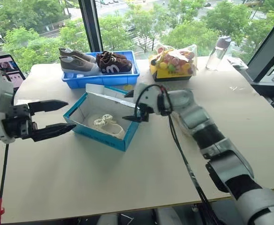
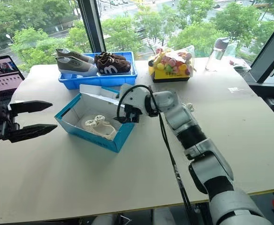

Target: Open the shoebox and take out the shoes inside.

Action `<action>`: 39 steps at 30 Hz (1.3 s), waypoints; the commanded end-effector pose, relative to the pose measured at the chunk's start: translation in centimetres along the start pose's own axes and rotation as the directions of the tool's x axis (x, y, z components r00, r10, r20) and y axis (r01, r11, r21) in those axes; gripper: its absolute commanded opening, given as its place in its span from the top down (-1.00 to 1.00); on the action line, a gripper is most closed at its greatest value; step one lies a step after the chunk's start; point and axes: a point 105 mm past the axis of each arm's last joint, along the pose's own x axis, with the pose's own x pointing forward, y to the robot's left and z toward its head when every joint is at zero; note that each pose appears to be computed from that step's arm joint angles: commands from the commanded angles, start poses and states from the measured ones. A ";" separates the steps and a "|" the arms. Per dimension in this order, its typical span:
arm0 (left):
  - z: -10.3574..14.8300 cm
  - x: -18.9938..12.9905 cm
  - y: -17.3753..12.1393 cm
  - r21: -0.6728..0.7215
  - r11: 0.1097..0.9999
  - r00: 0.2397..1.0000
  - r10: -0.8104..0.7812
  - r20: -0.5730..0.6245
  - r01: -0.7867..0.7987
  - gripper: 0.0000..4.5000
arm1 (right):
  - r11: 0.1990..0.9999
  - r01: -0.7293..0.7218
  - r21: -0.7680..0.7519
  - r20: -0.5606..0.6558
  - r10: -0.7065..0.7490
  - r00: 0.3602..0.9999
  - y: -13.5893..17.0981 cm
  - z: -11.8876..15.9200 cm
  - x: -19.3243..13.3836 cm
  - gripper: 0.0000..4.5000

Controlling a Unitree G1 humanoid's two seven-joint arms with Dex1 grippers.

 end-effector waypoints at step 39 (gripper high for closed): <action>0.1 -5.8 -1.4 0.090 0.927 0.928 0.370 -0.049 -0.365 -1.00 | 0.952 -0.203 -0.229 -0.018 0.204 0.979 1.7 2.5 7.6 -0.99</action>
